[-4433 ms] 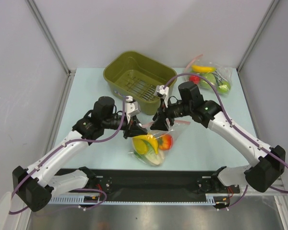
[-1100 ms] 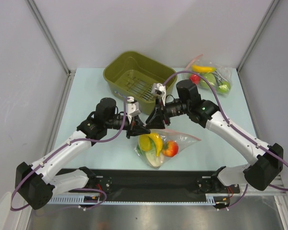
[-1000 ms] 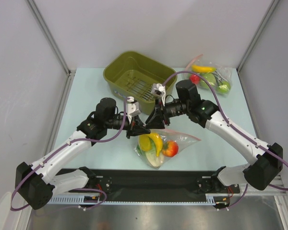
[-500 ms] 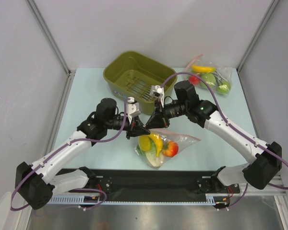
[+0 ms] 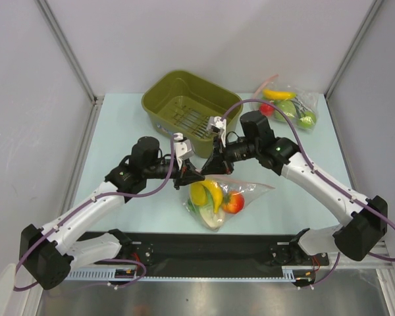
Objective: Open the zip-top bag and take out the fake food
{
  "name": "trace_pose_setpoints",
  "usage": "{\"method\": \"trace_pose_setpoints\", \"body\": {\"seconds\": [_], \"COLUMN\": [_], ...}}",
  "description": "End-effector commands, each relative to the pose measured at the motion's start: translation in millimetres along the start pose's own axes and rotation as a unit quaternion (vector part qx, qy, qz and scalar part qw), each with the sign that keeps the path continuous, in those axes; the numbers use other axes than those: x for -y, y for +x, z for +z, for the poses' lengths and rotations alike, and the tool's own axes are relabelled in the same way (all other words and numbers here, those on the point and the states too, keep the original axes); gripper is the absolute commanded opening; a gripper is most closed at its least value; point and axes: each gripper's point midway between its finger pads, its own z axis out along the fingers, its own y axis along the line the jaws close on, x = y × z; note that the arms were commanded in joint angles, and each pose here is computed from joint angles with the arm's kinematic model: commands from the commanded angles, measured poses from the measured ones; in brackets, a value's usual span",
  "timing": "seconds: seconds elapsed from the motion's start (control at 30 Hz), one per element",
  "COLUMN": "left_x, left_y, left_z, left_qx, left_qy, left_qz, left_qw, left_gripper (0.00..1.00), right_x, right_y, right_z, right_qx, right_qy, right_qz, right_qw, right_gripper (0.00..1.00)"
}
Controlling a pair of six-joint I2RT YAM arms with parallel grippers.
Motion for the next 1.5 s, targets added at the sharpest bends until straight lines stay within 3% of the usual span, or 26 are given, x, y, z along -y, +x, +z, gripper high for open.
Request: {"method": "trace_pose_setpoints", "body": {"seconds": [0.0, 0.43, 0.8, 1.47], "left_x": [-16.9, -58.1, -100.1, -136.5], "left_y": [-13.2, -11.0, -9.8, -3.1], "left_z": [-6.1, -20.2, -50.2, -90.2], "left_qx": [0.018, 0.014, 0.022, 0.048], "left_qy": [-0.056, -0.179, -0.306, -0.418], "left_qz": [0.019, -0.001, -0.029, -0.086], "left_qw": [0.998, 0.984, 0.951, 0.903], "left_gripper": [0.00, 0.00, 0.00, 0.00], "right_x": [-7.6, 0.9, 13.4, 30.8], "right_y": [-2.4, 1.3, 8.0, 16.9], "right_z": [-15.5, -45.3, -70.9, -121.9], "right_qx": [0.003, 0.008, 0.009, 0.000], "right_qy": [0.009, 0.061, 0.115, 0.249], "right_qz": [-0.006, 0.001, 0.014, 0.019], "right_qw": [1.000, 0.998, 0.993, 0.968], "right_gripper": [0.00, 0.00, 0.00, 0.00]}}
